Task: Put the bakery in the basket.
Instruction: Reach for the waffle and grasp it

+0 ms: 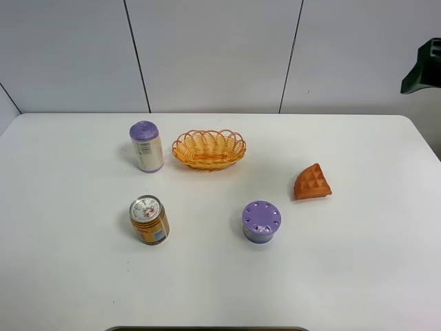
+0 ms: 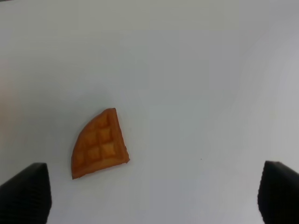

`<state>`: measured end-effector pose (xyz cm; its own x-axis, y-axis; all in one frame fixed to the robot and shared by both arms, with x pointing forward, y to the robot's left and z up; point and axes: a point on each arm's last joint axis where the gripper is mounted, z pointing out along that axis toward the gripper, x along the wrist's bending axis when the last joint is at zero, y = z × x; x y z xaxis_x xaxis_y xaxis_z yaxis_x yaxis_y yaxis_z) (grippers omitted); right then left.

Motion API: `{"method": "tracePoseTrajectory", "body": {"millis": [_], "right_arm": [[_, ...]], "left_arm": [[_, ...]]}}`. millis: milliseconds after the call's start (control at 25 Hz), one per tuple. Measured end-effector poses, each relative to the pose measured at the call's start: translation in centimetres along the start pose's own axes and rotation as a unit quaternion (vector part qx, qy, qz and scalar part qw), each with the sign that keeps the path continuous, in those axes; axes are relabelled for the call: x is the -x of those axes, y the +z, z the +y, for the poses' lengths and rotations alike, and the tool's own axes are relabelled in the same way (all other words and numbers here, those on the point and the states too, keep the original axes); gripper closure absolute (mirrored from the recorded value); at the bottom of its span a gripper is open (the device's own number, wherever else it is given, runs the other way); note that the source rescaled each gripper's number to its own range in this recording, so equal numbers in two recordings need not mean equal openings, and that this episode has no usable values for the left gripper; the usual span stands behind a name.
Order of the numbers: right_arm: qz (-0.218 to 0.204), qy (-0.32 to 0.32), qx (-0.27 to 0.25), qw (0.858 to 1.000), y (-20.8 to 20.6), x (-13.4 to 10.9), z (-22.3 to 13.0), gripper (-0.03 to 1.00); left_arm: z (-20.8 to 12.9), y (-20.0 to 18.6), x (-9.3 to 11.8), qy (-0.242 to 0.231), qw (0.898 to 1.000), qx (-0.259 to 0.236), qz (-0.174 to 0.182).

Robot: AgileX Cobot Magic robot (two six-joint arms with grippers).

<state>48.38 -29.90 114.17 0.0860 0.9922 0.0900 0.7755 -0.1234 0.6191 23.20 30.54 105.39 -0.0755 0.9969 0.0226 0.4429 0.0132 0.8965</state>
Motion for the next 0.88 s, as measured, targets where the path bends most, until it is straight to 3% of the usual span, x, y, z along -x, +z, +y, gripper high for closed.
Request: {"method": "tracePoseTrajectory", "body": {"millis": [360, 600, 880], "right_arm": [[0.024, 0.003, -0.055, 0.998, 6.9, -3.2, 0.5, -0.03], [0.010, 0.027, -0.083, 0.996, 10.1, -3.3, 0.3, -0.03], [0.002, 0.002, -0.134, 0.991, 13.9, -4.5, -0.9, -0.03]], "left_arm": [[0.0, 0.0, 0.0, 0.000, 1.000, 0.000, 0.000], [0.0, 0.0, 0.0, 0.000, 1.000, 0.000, 0.000], [0.0, 0.0, 0.0, 0.000, 1.000, 0.000, 0.000]]}}
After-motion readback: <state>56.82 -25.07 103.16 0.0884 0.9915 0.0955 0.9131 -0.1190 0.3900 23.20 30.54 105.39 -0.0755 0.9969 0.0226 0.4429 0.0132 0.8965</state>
